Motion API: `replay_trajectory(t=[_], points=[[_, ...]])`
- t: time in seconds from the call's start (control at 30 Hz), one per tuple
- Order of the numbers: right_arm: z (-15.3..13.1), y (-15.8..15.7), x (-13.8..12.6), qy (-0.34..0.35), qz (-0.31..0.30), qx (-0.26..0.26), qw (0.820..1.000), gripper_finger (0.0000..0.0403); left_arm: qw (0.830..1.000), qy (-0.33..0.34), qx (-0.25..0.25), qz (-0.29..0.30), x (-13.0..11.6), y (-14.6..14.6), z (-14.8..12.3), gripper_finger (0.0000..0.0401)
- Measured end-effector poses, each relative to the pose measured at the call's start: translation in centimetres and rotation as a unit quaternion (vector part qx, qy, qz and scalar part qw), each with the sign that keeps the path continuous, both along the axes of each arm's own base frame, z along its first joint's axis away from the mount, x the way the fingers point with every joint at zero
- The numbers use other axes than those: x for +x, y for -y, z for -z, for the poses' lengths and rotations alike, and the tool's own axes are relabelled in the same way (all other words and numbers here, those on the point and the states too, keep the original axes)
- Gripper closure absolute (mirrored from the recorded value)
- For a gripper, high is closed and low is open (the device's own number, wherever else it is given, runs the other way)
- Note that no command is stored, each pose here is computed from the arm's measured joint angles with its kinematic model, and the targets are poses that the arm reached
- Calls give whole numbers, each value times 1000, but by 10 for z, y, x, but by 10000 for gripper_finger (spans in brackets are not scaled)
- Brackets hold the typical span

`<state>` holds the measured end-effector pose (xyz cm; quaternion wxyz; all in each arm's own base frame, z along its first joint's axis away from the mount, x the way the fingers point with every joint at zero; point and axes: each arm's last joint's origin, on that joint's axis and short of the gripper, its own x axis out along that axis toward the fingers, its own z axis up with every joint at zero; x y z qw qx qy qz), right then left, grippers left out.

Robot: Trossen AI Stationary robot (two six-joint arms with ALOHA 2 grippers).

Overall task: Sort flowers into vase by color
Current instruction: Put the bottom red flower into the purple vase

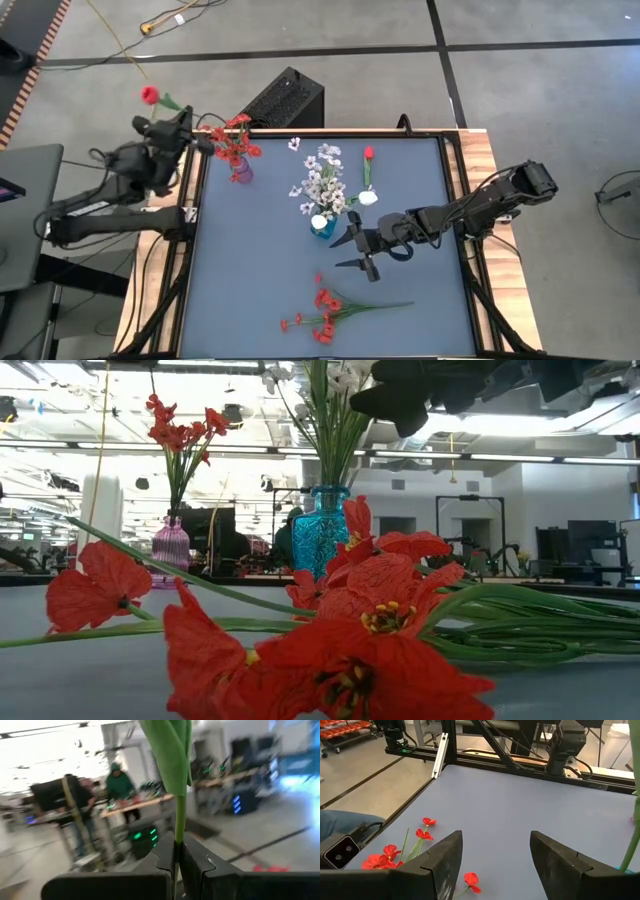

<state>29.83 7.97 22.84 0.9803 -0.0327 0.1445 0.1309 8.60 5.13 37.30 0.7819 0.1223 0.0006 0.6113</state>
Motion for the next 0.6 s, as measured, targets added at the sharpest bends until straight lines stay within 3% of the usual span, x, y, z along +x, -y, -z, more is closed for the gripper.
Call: replay_trajectory(t=[0.23,0.37,0.6], points=[[3,-2,-2,-15,-6,-3,1000,145,1000,19,-4,-13,3,-20,3,401],[4,-2,-2,-21,-6,-4,1000,145,999,34,-23,-36,-6,-30,8,401],[7,-6,-4,-36,-13,-9,999,145,994,95,-54,-15,-22,-40,13,401]])
